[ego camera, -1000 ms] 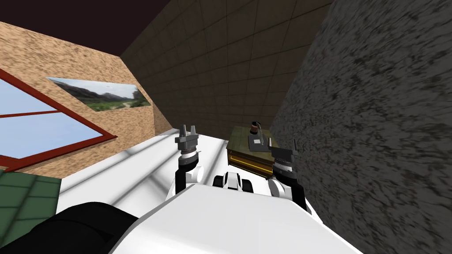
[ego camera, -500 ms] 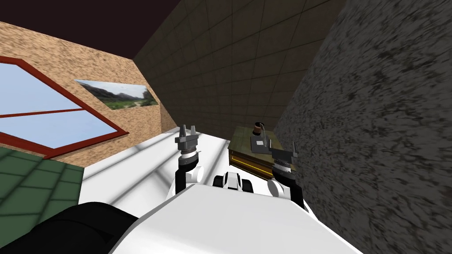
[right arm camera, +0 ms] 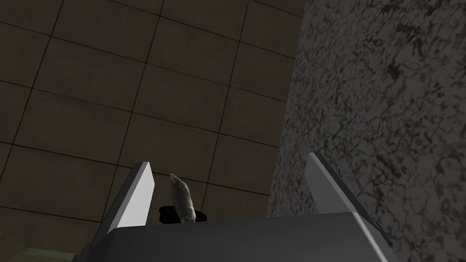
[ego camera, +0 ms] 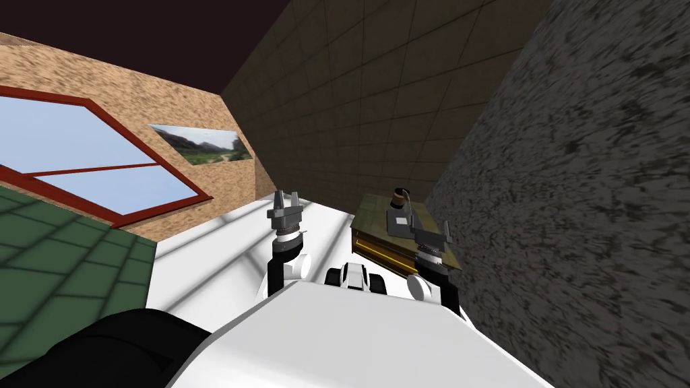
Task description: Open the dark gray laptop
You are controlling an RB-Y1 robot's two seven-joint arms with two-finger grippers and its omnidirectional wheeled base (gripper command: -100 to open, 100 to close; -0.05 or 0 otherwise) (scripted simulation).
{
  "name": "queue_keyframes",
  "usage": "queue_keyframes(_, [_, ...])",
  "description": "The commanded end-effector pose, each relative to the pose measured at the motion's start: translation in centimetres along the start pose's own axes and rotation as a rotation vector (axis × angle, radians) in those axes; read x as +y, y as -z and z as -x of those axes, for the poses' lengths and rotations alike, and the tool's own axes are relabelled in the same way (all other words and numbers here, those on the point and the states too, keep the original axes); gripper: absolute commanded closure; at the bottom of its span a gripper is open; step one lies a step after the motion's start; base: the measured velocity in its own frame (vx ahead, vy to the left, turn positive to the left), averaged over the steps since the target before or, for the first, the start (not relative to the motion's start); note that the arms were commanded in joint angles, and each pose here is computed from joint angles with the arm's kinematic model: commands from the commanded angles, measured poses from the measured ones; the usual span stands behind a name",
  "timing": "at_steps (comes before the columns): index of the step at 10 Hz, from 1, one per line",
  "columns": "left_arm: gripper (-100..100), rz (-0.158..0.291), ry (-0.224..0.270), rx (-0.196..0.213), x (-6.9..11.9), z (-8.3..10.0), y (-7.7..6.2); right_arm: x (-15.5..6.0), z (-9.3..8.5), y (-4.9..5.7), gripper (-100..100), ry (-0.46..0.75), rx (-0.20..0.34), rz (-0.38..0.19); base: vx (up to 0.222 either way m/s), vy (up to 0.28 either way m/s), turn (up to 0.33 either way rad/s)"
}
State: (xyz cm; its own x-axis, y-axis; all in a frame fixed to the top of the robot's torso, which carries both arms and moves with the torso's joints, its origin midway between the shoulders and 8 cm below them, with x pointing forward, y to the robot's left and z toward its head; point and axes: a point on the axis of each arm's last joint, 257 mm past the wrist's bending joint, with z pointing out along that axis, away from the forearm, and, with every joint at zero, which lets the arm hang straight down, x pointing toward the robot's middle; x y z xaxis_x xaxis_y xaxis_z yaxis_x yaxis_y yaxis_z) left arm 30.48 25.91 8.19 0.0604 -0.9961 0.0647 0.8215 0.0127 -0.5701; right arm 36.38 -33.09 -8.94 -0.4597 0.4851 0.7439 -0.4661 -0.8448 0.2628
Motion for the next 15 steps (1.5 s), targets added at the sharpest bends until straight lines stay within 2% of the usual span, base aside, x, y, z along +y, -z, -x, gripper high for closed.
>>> queue_keyframes(1, [0, 0.000, 0.000, 0.000, 0.0, 0.0, 0.0, 0.3, 1.7, 0.7, -100, -0.086, -0.040, 0.019, 0.008, -0.008, 0.205])
queue_keyframes(3, [0, 0.000, 0.000, 0.000, 0.0, 0.0, 0.0, 0.3, 1.7, 0.7, -100, -0.119, -0.039, 0.020, 0.006, -0.011, 0.029])
queue_keyframes(4, [0, 0.000, 0.000, 0.000, 0.0, 0.0, 0.0, 0.5, 3.3, 1.4, -100, -0.172, -0.075, 0.039, 0.006, -0.010, 0.172])
queue_keyframes(5, [0, 0.000, 0.000, 0.000, 0.0, 0.0, 0.0, 0.5, 3.3, 1.4, -100, -0.199, -0.074, 0.040, 0.006, -0.014, 0.123])
queue_keyframes(6, [0, 0.000, 0.000, 0.000, 0.0, 0.0, 0.0, 0.8, 4.9, 2.1, -100, -0.239, -0.110, 0.061, 0.009, -0.019, 0.168])
queue_keyframes(8, [0, 0.000, 0.000, 0.000, 0.0, 0.0, 0.0, 0.8, 4.9, 2.1, -100, -0.289, -0.108, 0.064, 0.008, -0.014, 0.048])
queue_keyframes(9, [0, 0.000, 0.000, 0.000, 0.0, 0.0, 0.0, 1.0, 6.5, 2.9, -100, -0.330, -0.143, 0.087, 0.004, -0.010, 0.177])
queue_keyframes(11, [0, 0.000, 0.000, 0.000, 0.0, 0.0, 0.0, 1.0, 6.5, 2.9, -100, -0.371, -0.142, 0.090, 0.004, -0.010, 0.050])
queue_keyframes(12, [0, 0.000, 0.000, 0.000, 0.0, 0.0, 0.0, 1.2, 8.0, 3.8, -100, -0.416, -0.176, 0.117, 0.004, -0.010, 0.207])
queue_keyframes(13, [0, 0.000, 0.000, 0.000, 0.0, 0.0, 0.0, 1.2, 8.0, 3.8, -100, -0.444, -0.174, 0.119, 0.007, -0.016, 0.090])
queue_keyframes(14, [0, 0.000, 0.000, 0.000, 0.0, 0.0, 0.0, 1.5, 9.6, 4.7, -100, -0.480, -0.208, 0.148, 0.008, -0.021, 0.163])
queue_keyframes(15, [0, 0.000, 0.000, 0.000, 0.0, 0.0, 0.0, 1.5, 9.6, 4.7, -100, -0.507, -0.206, 0.151, 0.007, -0.019, 0.096])
